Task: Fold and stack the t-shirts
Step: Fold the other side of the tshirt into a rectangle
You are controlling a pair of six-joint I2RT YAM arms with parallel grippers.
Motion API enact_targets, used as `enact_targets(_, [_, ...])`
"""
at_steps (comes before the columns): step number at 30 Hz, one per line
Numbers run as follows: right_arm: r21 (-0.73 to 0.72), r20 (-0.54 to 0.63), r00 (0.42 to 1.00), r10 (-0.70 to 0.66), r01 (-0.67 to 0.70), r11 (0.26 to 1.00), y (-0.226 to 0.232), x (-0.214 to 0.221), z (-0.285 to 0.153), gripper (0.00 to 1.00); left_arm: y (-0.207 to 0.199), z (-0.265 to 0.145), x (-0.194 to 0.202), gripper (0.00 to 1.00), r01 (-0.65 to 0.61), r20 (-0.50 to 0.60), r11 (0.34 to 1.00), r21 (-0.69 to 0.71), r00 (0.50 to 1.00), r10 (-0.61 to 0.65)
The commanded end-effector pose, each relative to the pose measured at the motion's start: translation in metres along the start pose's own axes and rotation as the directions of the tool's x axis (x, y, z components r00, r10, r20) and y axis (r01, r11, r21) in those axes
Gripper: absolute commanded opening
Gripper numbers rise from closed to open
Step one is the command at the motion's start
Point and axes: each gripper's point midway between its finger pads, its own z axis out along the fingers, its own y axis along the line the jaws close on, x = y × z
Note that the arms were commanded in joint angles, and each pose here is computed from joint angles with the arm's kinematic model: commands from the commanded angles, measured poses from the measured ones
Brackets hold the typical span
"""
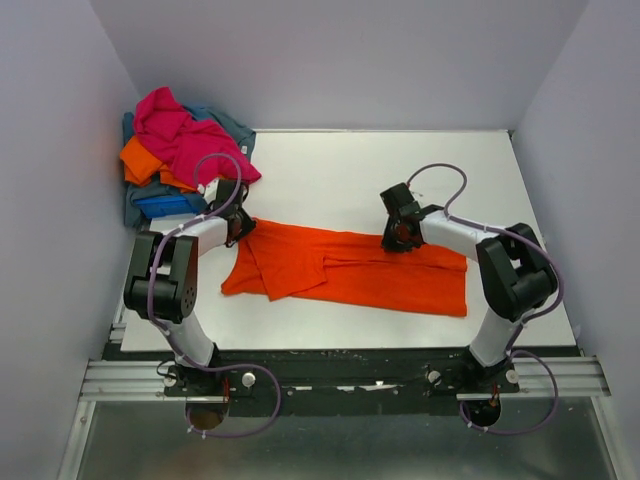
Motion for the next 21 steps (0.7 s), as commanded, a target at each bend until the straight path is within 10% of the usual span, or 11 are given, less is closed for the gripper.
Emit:
enact_targets(1, [0.144, 0.003, 1.000, 0.027, -0.027, 0.989, -0.045, 0.000, 0.005, 0.01, 0.034, 0.001, -0.005, 0.35, 0.036, 0.013, 0.997, -0.075, 0.999, -0.035])
enact_targets(10, [0.001, 0.109, 0.994, 0.005, -0.005, 1.000, -0.031, -0.030, -0.042, 0.03, -0.009, -0.041, -0.032, 0.46, 0.003, 0.088, 0.995, 0.099, 0.996, -0.012])
enact_targets(21, [0.112, 0.140, 0.973, 0.181, -0.198, 0.974, -0.124, -0.025, -0.063, 0.01, -0.067, -0.090, -0.003, 0.46, -0.081, 0.090, 0.961, 0.265, 0.994, 0.059])
